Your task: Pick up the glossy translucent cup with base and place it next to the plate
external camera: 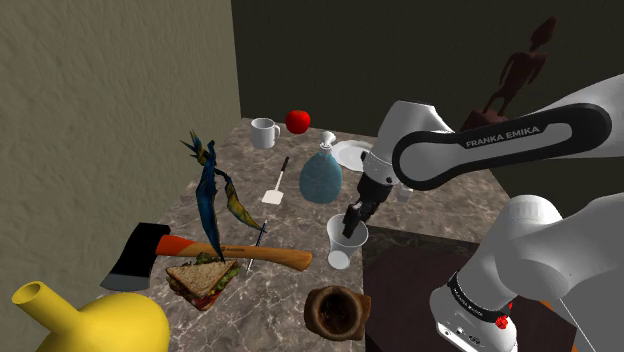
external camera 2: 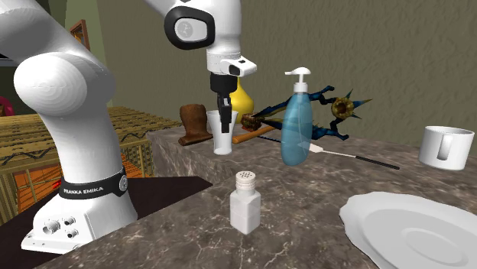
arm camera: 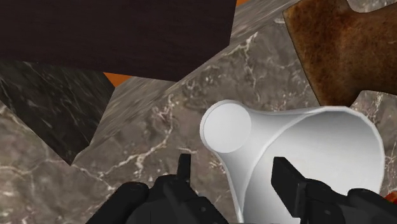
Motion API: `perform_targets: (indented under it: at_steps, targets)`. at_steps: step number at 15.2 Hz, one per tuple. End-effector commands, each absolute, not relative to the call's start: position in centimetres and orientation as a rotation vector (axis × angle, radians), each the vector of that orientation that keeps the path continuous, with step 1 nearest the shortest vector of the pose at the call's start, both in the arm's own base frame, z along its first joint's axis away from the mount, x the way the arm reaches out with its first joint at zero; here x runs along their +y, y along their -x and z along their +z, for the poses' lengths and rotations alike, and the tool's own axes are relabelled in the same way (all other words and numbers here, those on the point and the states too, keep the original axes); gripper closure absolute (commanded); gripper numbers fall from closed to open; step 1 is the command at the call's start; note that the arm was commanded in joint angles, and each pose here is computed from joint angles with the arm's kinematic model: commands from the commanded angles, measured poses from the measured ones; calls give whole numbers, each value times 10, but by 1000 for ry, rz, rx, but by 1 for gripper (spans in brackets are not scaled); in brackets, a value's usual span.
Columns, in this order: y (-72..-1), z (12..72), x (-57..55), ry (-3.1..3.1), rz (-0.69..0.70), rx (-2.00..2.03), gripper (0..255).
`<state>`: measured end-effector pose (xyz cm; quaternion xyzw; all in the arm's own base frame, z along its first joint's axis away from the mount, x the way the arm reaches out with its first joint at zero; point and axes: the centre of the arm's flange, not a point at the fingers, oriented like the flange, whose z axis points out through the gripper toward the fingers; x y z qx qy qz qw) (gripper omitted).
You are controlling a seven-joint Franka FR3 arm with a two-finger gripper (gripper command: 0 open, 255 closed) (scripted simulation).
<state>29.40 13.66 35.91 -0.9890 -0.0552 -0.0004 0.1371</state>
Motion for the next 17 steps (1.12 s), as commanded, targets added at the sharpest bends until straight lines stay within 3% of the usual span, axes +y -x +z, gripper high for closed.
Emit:
perform_targets:
  at_steps: [1,9,17]
  targets:
    - [-294,359,137,2862,-1,-160,255]
    - [-294,359,137,2862,-1,-160,255]
    - [-294,401,137,2862,-1,-160,255]
